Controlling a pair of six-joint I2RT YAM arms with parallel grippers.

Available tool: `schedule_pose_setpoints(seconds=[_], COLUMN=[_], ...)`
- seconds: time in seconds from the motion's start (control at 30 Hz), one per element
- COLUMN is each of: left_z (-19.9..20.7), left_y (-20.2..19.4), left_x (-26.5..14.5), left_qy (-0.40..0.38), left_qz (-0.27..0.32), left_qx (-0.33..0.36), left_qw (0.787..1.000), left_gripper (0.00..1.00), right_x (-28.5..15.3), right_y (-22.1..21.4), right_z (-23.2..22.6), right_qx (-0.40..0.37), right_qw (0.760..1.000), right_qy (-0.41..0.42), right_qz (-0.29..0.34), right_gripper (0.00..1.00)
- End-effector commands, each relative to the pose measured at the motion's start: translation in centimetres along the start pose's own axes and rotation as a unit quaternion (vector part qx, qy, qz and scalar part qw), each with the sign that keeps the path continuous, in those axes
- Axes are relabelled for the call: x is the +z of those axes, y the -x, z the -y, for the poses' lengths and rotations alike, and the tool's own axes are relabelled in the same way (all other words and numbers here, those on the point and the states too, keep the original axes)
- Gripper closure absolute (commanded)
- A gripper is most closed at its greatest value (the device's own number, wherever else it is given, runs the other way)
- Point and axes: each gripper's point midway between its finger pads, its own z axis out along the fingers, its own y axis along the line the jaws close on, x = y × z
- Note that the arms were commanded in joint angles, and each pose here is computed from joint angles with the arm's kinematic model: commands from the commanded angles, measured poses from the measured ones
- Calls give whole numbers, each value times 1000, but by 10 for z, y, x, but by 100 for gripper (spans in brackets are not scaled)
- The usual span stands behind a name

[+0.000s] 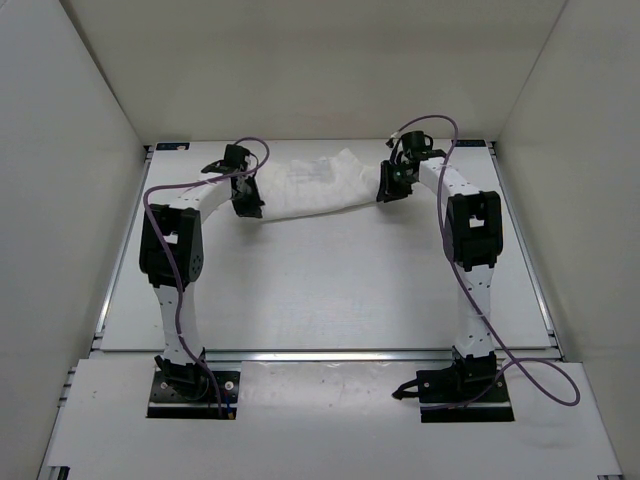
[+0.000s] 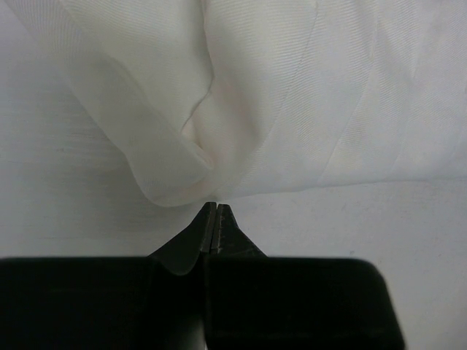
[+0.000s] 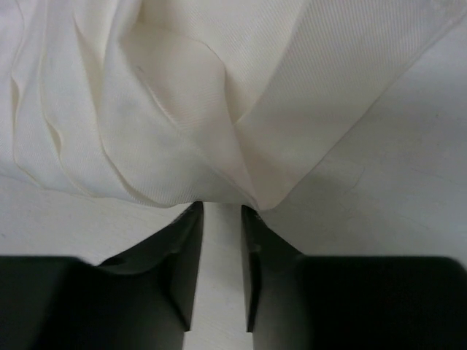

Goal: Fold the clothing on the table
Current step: Fold the skirt

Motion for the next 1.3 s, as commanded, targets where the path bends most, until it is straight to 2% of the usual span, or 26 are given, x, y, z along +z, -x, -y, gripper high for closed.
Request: schedule_pose_setpoints(seconds=[0.0, 0.03, 0.07, 0.1, 0.13, 0.17, 0.2, 0.23, 0.3, 0.53, 0.67, 0.9, 1.0, 1.03, 1.23, 1.27], left_z=[8, 13, 13, 17, 18, 19, 19, 16, 15, 14, 14, 28, 27, 26, 29, 31], left_y=[7, 9, 11, 17, 23, 24, 31, 36, 43, 47, 39, 40, 39, 40, 29, 28], left_x=[-15, -23, -26, -38, -46, -48, -57, -63, -63, -45, -27, -19, -9, -7, 7, 9], left_qy=[-23, -35, -36, -42, -43, -47, -45, -41, -48, -48, -55, -90, -84, -84, -85, -87], left_qz=[8, 14, 22, 39, 59, 66, 84, 100, 113, 107, 90, 98, 89, 87, 52, 50], left_qx=[11, 15, 18, 26, 27, 30, 33, 32, 30, 35, 28, 23, 25, 22, 20, 19], left_qw=[1000, 999, 999, 998, 997, 996, 995, 994, 992, 993, 994, 991, 992, 992, 995, 995], left_gripper=[98, 90, 73, 62, 44, 33, 28, 19, 15, 26, 32, 41, 46, 52, 87, 90], right_x=[-18, -21, -30, -38, -45, -53, -63, -69, -75, -47, -26, -12, -4, 0, 2, 2], right_y=[8, 8, 14, 18, 23, 30, 38, 45, 58, 71, 63, 63, 56, 53, 38, 34], right_z=[-4, -3, -6, -7, -6, -6, -8, -10, -11, -24, -13, 2, 0, 0, -3, -7], right_qx=[-15, -17, -24, -29, -32, -37, -45, -49, -55, -65, -62, -52, -46, -49, -41, -43], right_qw=[1000, 1000, 999, 999, 999, 998, 997, 996, 994, 993, 995, 996, 997, 997, 998, 998], right_qy=[-11, -13, -13, -21, -23, -23, -23, -25, -21, 19, 12, 7, 14, 14, 16, 17], right_qz=[9, 8, 18, 26, 34, 46, 60, 71, 91, 94, 79, 77, 66, 62, 42, 37], right_gripper=[71, 65, 62, 53, 43, 40, 34, 32, 31, 30, 29, 31, 41, 44, 84, 86])
